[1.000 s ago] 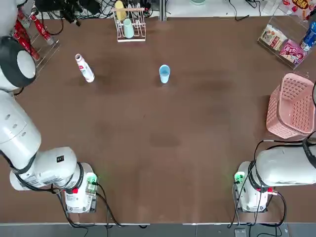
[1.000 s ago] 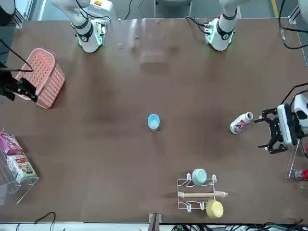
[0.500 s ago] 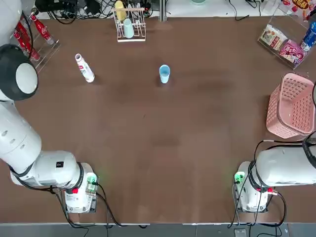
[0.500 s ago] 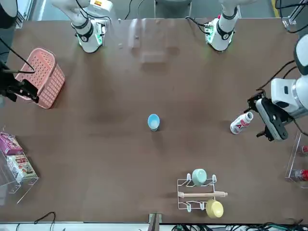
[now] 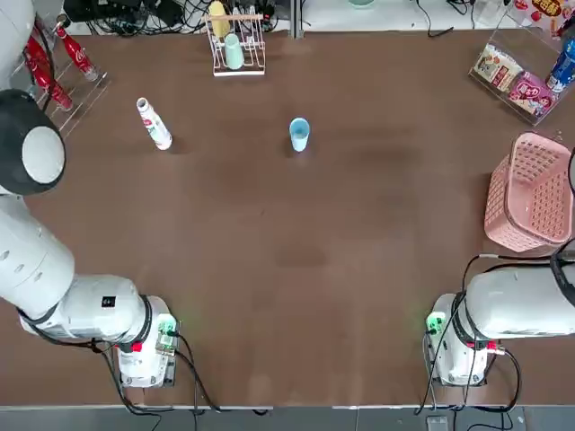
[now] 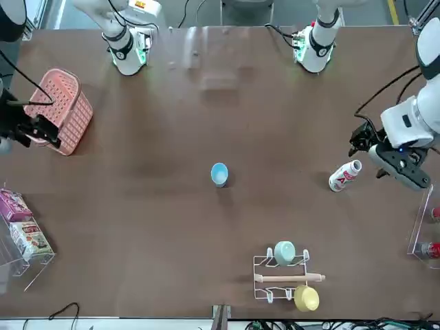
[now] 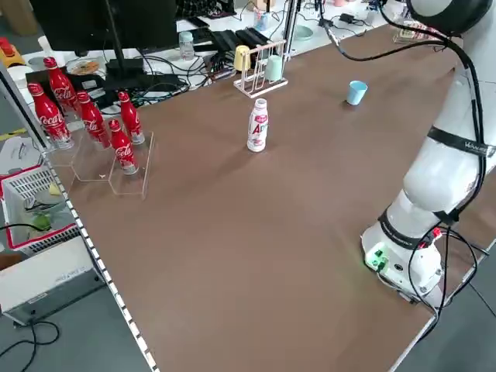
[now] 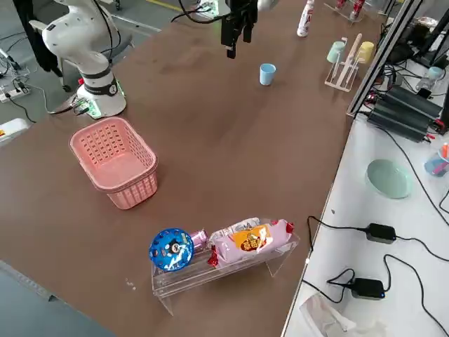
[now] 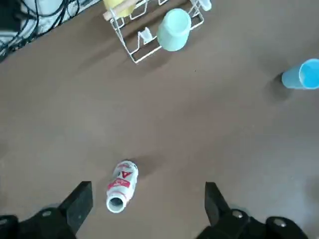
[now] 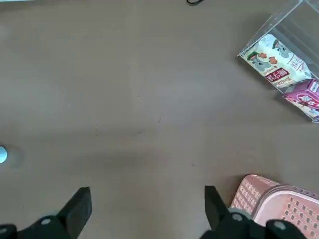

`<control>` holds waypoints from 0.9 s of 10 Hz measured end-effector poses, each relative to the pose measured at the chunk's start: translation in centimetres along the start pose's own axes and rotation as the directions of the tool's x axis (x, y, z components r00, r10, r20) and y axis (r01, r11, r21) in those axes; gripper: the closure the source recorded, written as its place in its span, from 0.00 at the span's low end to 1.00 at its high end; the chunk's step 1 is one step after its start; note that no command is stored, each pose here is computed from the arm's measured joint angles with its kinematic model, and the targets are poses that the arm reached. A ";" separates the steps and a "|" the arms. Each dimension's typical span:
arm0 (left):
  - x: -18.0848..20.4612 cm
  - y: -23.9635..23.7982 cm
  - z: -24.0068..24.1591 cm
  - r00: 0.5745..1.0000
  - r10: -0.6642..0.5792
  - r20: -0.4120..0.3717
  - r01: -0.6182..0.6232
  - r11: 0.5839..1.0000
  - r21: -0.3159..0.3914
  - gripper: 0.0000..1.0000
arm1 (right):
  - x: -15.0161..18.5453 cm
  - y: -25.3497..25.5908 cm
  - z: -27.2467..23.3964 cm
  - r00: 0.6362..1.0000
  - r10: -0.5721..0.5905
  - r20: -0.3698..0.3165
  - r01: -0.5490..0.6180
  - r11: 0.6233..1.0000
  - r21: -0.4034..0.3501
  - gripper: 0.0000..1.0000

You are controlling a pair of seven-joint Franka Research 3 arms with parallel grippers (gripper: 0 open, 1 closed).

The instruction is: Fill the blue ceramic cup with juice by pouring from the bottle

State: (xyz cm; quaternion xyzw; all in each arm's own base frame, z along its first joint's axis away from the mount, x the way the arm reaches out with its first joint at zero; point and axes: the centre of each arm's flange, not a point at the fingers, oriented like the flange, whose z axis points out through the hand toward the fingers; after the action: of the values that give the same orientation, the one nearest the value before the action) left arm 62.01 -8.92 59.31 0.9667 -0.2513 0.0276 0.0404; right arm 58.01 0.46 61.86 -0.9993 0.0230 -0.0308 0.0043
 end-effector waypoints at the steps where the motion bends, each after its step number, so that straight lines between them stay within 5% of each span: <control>1: -0.2 0.2 -0.5 0.999 -0.037 0.004 0.037 0.999 0.021 0.00 | 0.0 0.0 0.0 1.000 0.000 0.000 0.000 1.000 0.001 0.00; 9: -2.1 5.7 -2.9 0.913 -0.398 0.087 0.393 0.916 0.077 0.00 | 0.0 0.1 0.4 1.000 0.003 0.007 -0.003 1.000 0.002 0.00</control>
State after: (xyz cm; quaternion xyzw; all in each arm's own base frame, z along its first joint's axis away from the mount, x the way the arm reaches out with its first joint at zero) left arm 57.35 -12.58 62.44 0.9984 -0.0514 -0.0225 0.0046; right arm 58.01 0.36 61.44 -0.9993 0.0243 -0.0272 0.0055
